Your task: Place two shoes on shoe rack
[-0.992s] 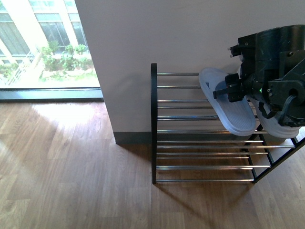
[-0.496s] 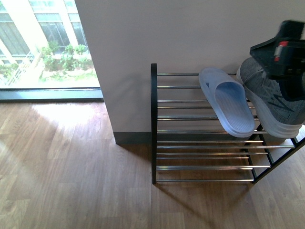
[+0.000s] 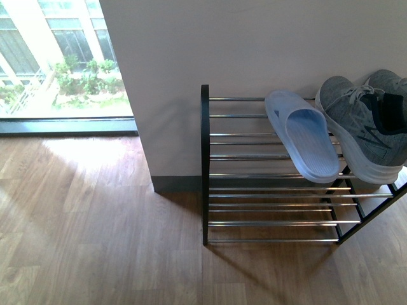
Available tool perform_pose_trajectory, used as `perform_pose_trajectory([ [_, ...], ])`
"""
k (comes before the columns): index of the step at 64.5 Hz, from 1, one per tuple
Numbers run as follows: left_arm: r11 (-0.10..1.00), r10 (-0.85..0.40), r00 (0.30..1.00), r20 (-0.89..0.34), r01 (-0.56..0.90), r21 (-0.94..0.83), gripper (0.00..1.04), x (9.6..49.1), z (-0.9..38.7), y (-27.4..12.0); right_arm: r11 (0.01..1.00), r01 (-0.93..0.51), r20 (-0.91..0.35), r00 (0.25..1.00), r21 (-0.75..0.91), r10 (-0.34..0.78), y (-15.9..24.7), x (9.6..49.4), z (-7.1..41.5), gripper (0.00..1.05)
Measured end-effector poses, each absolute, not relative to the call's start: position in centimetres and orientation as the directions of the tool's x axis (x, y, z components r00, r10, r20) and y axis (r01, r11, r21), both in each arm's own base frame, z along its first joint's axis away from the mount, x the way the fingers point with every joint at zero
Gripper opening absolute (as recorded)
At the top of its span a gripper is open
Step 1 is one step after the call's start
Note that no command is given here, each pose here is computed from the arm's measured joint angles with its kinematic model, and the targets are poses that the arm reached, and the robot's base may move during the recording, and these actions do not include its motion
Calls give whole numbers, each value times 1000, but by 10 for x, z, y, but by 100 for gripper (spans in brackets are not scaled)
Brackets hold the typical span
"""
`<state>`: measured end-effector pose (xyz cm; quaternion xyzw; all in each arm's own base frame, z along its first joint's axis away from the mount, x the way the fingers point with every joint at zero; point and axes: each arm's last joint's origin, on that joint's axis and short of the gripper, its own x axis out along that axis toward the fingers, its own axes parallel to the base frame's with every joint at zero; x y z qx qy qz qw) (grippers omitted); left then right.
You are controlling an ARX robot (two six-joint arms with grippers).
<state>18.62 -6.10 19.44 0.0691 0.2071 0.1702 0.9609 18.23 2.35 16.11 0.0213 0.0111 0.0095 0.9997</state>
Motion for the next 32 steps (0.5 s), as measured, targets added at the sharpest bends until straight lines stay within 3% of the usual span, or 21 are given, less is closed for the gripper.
perform_pose_trajectory([
  [19, 933, 355, 857, -374, -298, 203, 2, 186, 194, -61, 1000, -4, -19, 1000, 8, 4, 13, 161, 161, 22],
  [25, 933, 355, 857, -375, -297, 203, 2, 186, 194, -61, 1000, -31, -16, 999, 6, 31, 7, 153, 162, 3],
  [32, 933, 354, 857, -375, -297, 203, 2, 186, 194, -61, 1000, 2, -12, 1000, 4, -2, 1, 147, 163, 1],
])
